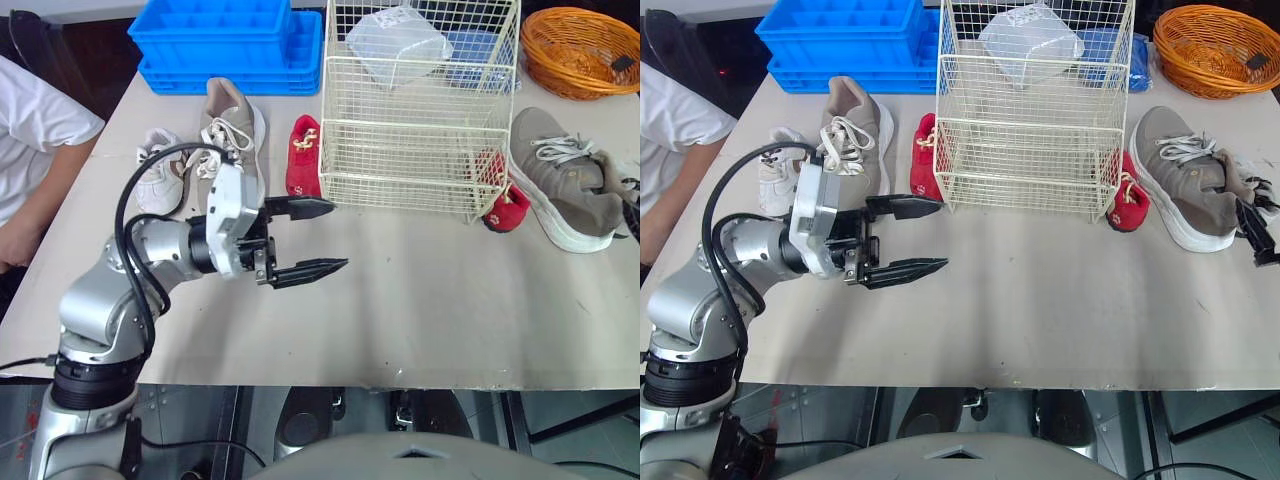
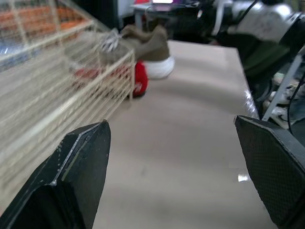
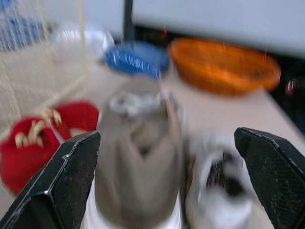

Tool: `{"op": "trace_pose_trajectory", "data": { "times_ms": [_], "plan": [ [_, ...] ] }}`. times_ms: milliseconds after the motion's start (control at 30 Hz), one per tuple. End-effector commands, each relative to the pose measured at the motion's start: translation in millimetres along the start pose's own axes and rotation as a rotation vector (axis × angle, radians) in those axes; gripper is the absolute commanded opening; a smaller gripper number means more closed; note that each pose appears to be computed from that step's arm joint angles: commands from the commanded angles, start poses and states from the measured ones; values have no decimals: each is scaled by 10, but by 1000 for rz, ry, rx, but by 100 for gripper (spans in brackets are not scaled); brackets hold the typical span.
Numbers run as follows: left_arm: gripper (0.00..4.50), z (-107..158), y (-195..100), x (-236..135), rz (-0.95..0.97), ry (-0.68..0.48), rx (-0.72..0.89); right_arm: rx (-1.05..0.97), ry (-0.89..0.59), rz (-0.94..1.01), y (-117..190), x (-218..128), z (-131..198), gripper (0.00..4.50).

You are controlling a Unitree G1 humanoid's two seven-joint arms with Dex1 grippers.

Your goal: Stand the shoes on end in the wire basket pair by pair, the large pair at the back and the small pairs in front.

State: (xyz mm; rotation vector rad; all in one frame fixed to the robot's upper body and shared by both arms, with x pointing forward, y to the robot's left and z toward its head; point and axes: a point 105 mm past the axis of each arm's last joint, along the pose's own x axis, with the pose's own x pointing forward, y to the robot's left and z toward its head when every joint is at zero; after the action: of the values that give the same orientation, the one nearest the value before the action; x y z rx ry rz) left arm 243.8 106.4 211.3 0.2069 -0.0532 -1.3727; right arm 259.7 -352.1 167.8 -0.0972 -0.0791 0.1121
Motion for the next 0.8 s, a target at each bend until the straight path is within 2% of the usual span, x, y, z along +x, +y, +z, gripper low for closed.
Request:
{"op": "trace_pose_trajectory", "data": {
  "times_ms": [33,367,400,433,467,500,567,633,700,733,800],
  "plan": [
    [450,153,-13,100,-8,-17,53,91,26,1,3,74,-27,445],
    [450,259,-14,175,5,-24,81,207,104,15,-13,287,-220,445],
    [450,269,-11,175,6,-27,84,212,98,22,0,306,-212,394],
    [450,276,-9,176,6,-29,86,214,94,31,17,323,-204,365],
    [450,278,-10,178,4,-29,88,211,94,41,35,337,-202,304],
    [450,276,-12,180,2,-25,91,209,93,49,52,348,-201,288],
    [450,270,-13,179,-3,-20,90,211,87,50,65,363,-195,195],
    [450,265,-18,178,-10,-16,83,203,80,48,65,368,-184,133],
    [450,267,-22,178,-15,-18,81,204,66,44,69,368,-168,43],
    [450,264,-23,179,-17,-16,82,203,55,41,72,366,-154,10],
    [450,253,-19,176,-19,-11,83,192,34,31,73,359,-119,4]
  ]
}}
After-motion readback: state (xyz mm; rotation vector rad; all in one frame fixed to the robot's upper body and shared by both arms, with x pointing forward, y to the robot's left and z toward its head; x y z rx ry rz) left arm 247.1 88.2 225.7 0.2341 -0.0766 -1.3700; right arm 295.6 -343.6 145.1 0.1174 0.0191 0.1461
